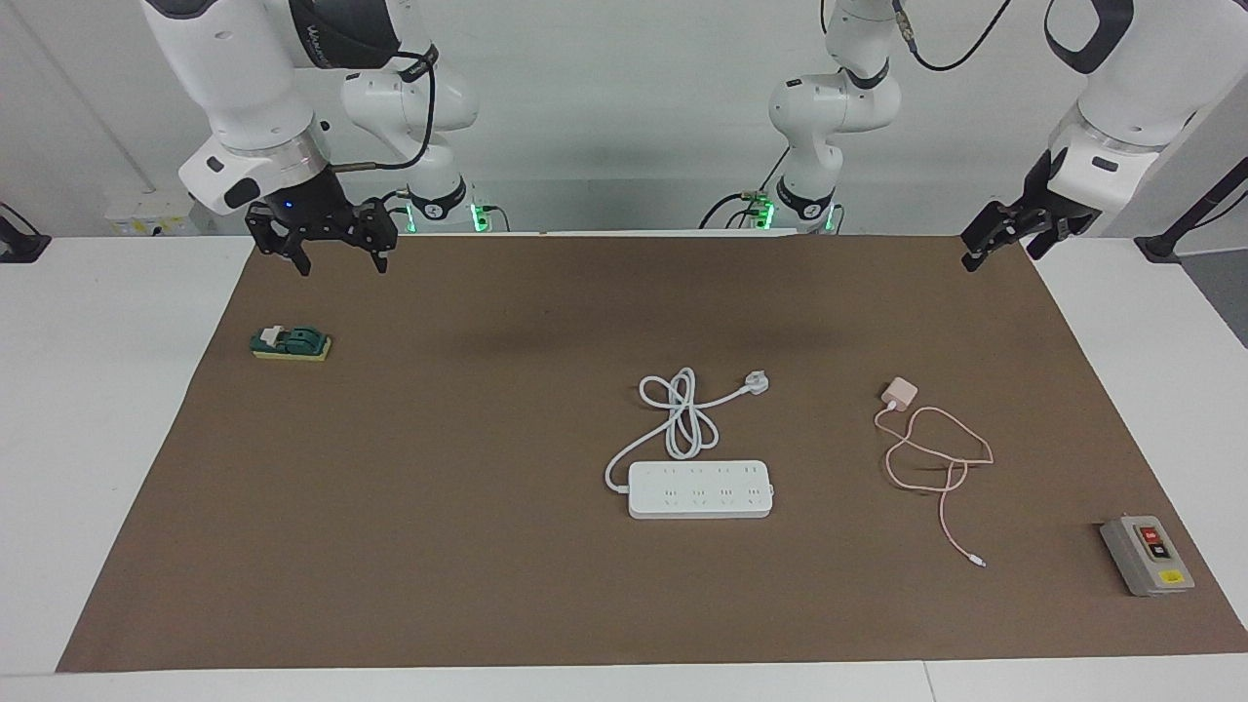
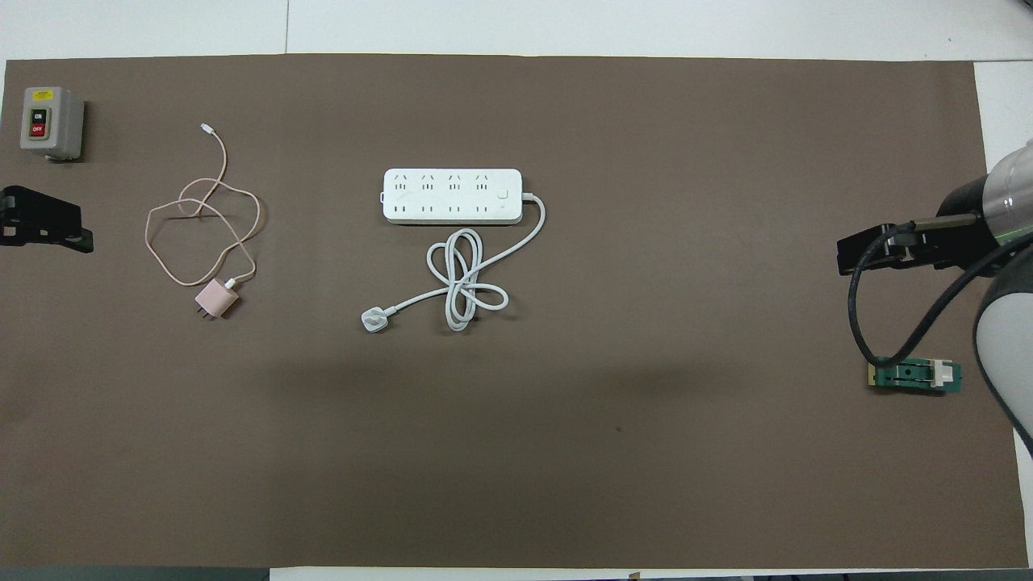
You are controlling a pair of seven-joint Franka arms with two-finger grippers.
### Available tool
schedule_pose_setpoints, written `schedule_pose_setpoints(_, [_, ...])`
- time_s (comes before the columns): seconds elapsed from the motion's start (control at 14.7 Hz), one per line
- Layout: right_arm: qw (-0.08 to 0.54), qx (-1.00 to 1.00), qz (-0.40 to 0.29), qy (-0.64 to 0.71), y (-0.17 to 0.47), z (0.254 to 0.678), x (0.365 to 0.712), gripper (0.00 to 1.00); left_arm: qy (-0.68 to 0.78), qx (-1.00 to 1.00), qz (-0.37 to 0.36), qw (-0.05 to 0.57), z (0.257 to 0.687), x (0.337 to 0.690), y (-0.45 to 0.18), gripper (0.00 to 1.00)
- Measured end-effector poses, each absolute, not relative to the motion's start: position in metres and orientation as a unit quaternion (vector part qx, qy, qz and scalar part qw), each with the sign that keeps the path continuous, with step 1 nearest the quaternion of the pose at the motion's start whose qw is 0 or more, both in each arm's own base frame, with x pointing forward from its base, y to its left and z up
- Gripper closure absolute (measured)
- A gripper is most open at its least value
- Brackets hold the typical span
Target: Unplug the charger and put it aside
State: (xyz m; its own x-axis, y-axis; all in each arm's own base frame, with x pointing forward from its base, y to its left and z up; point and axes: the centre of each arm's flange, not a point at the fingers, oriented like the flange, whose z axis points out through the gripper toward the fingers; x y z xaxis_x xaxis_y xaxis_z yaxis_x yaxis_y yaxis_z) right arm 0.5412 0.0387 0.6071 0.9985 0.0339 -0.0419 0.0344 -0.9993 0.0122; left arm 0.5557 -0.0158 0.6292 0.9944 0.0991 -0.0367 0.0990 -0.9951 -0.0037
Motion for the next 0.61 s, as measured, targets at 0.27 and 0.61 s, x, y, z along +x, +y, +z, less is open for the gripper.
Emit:
schedule_pose_setpoints(0.27, [0.006,1.000,-0.021,0.017,0.0389,0.6071,0.5412,0.00,-0.046,-0.999,0.014,0.001,0.6218,0.5564,-0.0195,0.00])
schedule_pose_setpoints(0.61, [0.006,1.000,-0.021,0.016,0.0381,0.6071,0.5413,0.00,-0.015,-1.000,0.020,0.001,0.6227,0.5529,-0.0234,0.00])
